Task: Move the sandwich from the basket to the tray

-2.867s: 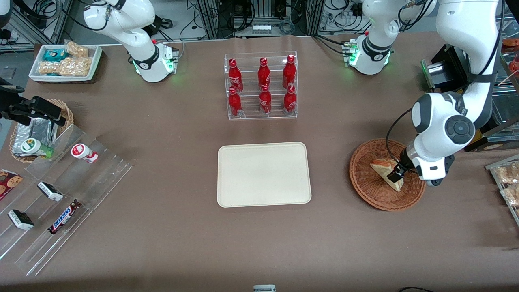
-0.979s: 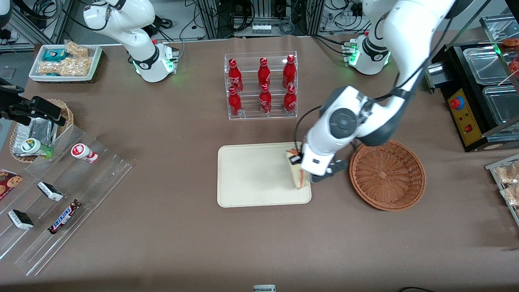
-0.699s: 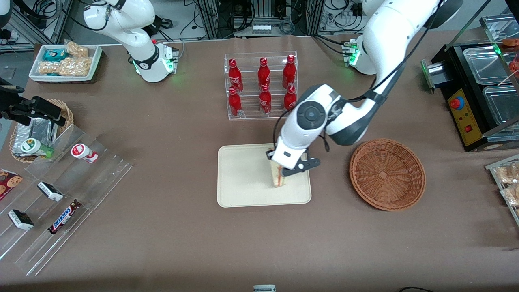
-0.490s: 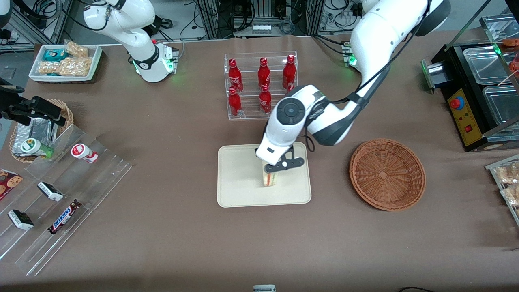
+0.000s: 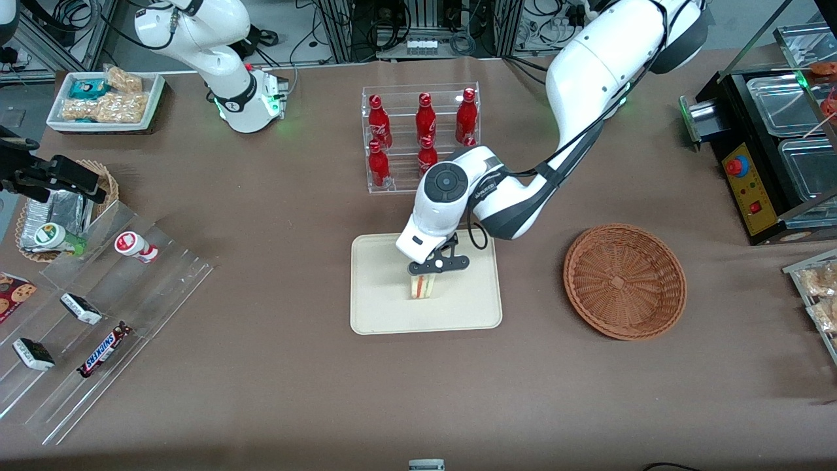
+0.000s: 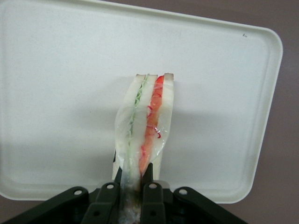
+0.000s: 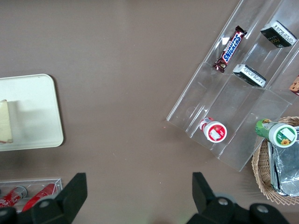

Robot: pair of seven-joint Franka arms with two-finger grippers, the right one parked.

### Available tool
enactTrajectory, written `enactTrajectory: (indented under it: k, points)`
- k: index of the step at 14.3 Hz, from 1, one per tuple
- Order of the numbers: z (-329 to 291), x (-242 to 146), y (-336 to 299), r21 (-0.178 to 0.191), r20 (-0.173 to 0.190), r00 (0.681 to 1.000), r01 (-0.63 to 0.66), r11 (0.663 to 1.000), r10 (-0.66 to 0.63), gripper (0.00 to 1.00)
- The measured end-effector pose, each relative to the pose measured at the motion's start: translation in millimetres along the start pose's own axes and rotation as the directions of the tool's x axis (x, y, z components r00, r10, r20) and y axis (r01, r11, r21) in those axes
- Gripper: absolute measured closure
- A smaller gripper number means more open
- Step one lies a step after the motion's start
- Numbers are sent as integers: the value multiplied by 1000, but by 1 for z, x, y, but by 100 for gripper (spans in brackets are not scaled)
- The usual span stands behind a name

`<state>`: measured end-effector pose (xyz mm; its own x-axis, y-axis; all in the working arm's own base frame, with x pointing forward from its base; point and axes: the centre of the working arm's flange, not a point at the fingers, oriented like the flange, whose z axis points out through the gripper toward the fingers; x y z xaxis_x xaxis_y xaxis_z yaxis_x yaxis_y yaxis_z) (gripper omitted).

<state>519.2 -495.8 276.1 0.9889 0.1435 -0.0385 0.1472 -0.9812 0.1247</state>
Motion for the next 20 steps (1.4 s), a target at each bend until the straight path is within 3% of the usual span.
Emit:
enactTrajectory:
  k: [3, 6, 9, 10, 14, 18, 20]
  points:
    - [5, 3, 0, -1, -9, 1000, -6, 1000, 6, 62]
    - [-13, 12, 3, -3, -64, 998, -26, 1000, 26, 31]
    - [-59, 23, -3, 32, -98, 995, -4, 999, 7, 4]
    - [-78, 32, -12, 50, -110, 994, 17, 999, -11, 0]
    - [-127, 77, -81, 157, -116, 986, 134, 978, -116, 0]
    - [-134, 102, -143, 278, -39, 996, 83, 957, -76, 0]
    - [-155, 107, -158, 296, -32, 998, 59, 954, -51, 0]
